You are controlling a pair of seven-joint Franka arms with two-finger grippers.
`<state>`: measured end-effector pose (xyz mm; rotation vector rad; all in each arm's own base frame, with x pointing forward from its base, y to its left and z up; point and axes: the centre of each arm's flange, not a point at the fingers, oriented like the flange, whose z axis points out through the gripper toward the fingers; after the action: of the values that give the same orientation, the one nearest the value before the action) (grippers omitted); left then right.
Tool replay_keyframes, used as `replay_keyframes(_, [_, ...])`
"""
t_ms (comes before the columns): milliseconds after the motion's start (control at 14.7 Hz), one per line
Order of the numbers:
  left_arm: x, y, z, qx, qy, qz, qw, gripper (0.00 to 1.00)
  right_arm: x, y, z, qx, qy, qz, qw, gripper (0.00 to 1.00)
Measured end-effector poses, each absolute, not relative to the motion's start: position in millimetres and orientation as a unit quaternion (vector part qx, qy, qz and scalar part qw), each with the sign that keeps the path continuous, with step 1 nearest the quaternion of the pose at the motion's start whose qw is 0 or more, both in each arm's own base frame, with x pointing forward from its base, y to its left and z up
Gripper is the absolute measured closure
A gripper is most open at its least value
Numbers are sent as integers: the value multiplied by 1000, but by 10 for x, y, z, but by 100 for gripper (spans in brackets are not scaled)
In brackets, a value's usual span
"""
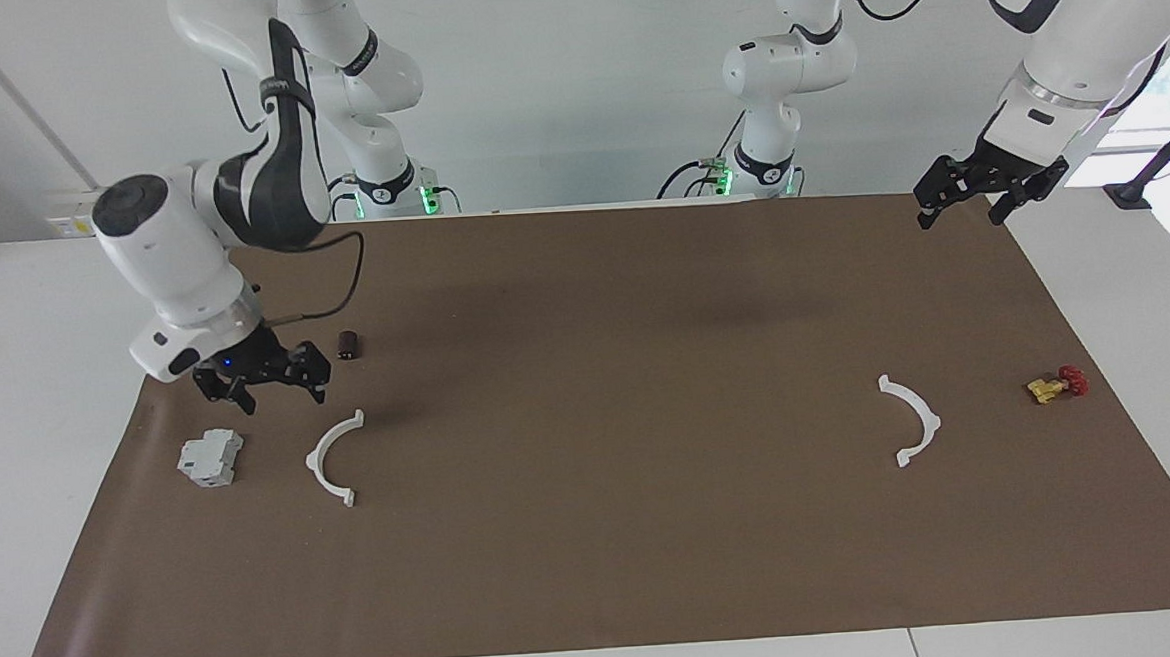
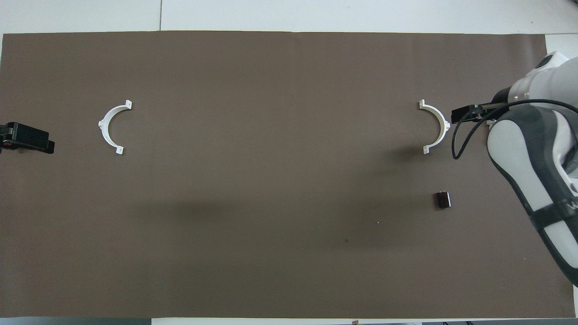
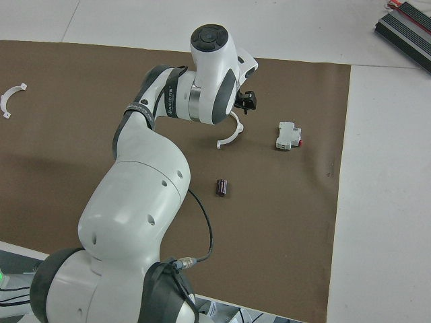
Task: Assemble drain pipe with both arms
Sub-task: 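Grasp the white clamp half nearest the right gripper with the right gripper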
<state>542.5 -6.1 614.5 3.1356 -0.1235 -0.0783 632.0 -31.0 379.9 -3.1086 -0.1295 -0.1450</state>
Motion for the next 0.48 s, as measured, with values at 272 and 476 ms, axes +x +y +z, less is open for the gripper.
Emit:
replay_keyframes(272, [5425,-59,6145,999,-39,-25,1,0,6421,-355,3106,-997,-67,-30,16,5])
replay_keyframes(476, [5415,-59,6135,999,-39,-30,1,0,6421,-337,3077,-997,-71,-28,18,20])
